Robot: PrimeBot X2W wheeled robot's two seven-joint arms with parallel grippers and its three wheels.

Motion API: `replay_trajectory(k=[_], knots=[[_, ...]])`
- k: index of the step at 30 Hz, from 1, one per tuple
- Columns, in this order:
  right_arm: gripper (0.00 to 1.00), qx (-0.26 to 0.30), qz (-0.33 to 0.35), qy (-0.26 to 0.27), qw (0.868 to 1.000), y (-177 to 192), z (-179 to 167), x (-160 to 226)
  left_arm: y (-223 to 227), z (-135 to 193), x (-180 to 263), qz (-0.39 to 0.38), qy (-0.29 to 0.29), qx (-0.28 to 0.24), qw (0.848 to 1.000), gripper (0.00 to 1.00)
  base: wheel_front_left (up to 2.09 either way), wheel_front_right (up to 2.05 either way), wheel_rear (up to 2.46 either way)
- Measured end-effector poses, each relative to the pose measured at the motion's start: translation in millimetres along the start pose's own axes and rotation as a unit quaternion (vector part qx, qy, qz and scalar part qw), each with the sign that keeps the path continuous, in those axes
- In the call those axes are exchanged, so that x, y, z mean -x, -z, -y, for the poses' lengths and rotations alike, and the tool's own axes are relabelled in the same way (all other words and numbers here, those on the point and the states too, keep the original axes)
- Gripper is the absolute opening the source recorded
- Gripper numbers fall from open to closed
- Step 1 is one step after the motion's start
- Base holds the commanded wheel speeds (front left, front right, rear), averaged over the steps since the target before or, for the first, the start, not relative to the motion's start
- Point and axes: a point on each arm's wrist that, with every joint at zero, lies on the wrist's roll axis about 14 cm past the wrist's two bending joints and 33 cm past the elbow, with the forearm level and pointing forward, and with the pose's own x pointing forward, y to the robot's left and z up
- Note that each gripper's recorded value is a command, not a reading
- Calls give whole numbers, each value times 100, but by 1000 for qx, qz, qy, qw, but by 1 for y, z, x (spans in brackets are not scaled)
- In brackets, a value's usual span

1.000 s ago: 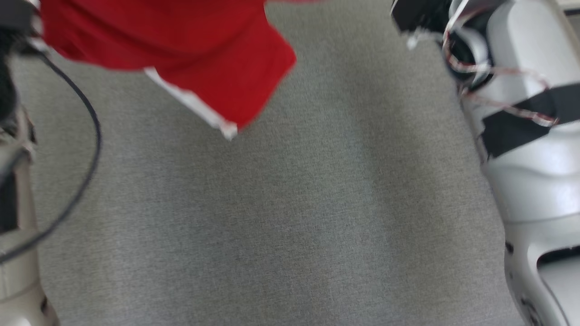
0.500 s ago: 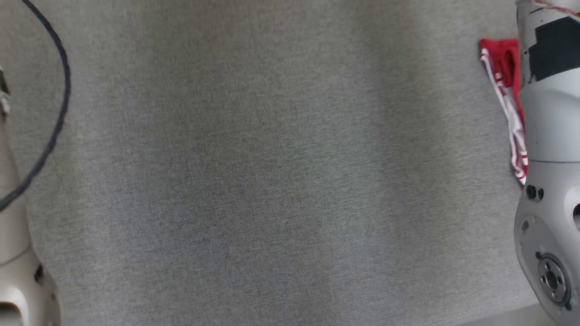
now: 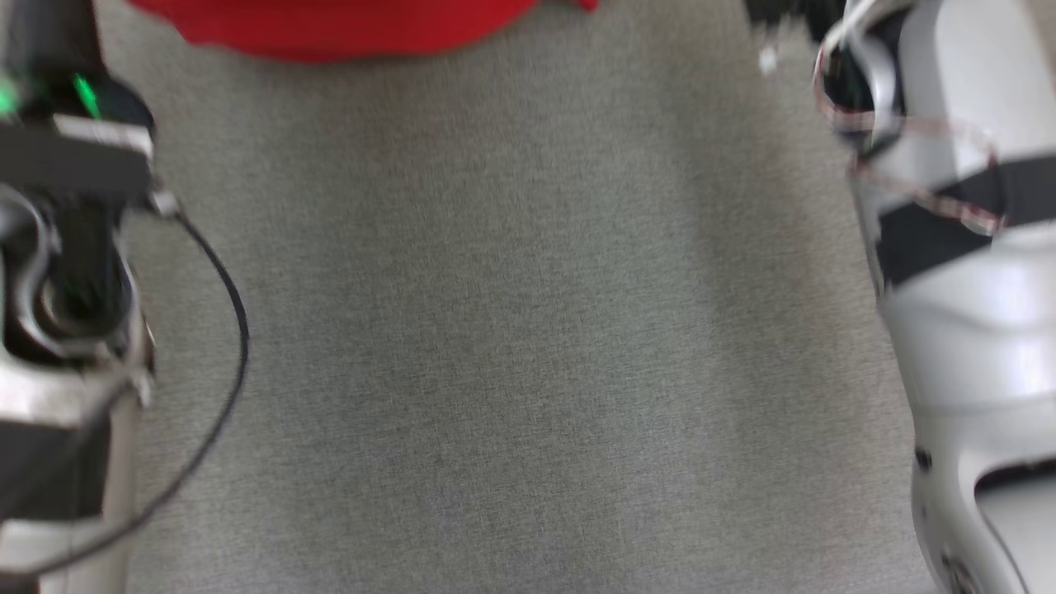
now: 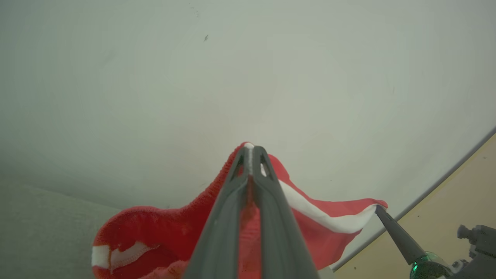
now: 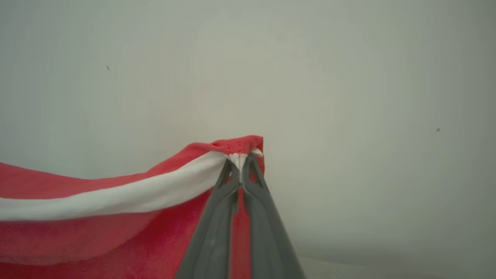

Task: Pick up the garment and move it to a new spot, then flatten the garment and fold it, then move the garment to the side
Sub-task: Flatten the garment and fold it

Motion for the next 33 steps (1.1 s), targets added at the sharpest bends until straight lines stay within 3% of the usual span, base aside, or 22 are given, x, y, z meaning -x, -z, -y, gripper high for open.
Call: replay_trajectory(k=[6,15,25,33], knots=[[0,-23,-124,-5,992,36,0,55,24,5,52,-76,-24,33,996,0,0,0,0],[0,-48,-232,-4,972,61,-7,158,60,27,139,-161,-61,97,980,0,0,0,0],[0,-92,-389,-8,917,111,-34,289,67,43,213,-156,-107,120,975,0,0,0,0],[0,-119,-444,-20,888,109,-47,353,64,45,258,-147,-137,116,973,0,0,0,0]])
